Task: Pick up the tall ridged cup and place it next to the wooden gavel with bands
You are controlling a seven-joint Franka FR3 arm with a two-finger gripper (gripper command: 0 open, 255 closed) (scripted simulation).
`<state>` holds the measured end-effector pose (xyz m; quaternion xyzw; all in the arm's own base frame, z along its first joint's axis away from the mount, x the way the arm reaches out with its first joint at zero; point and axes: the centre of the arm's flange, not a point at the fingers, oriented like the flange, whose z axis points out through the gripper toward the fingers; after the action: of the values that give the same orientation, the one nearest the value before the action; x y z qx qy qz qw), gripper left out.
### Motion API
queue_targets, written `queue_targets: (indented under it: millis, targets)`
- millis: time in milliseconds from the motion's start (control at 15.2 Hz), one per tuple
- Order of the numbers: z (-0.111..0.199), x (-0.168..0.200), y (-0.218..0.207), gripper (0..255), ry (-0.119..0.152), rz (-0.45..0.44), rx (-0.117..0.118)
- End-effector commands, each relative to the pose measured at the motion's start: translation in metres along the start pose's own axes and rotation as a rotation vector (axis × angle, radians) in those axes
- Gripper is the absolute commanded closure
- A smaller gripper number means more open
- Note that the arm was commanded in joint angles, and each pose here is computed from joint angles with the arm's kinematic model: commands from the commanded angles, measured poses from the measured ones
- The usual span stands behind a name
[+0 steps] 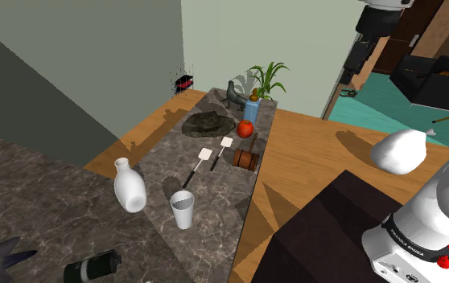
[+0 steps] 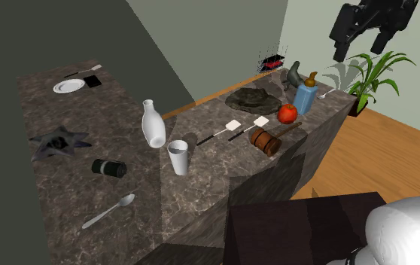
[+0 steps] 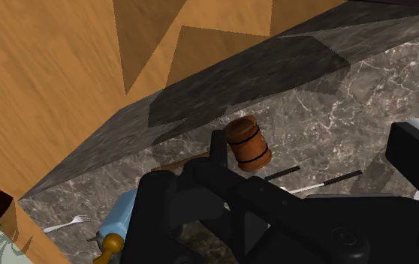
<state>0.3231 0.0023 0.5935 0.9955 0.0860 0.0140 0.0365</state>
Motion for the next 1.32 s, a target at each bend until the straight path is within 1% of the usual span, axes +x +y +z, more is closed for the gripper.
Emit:
queue_targets:
  millis: [0,1254]
  targets:
    - [0.000,0.000,0.000,0,0.000,0.000,0.000]
    - [0.173,0.103,-0.142,0,-0.027,0.078,0.064]
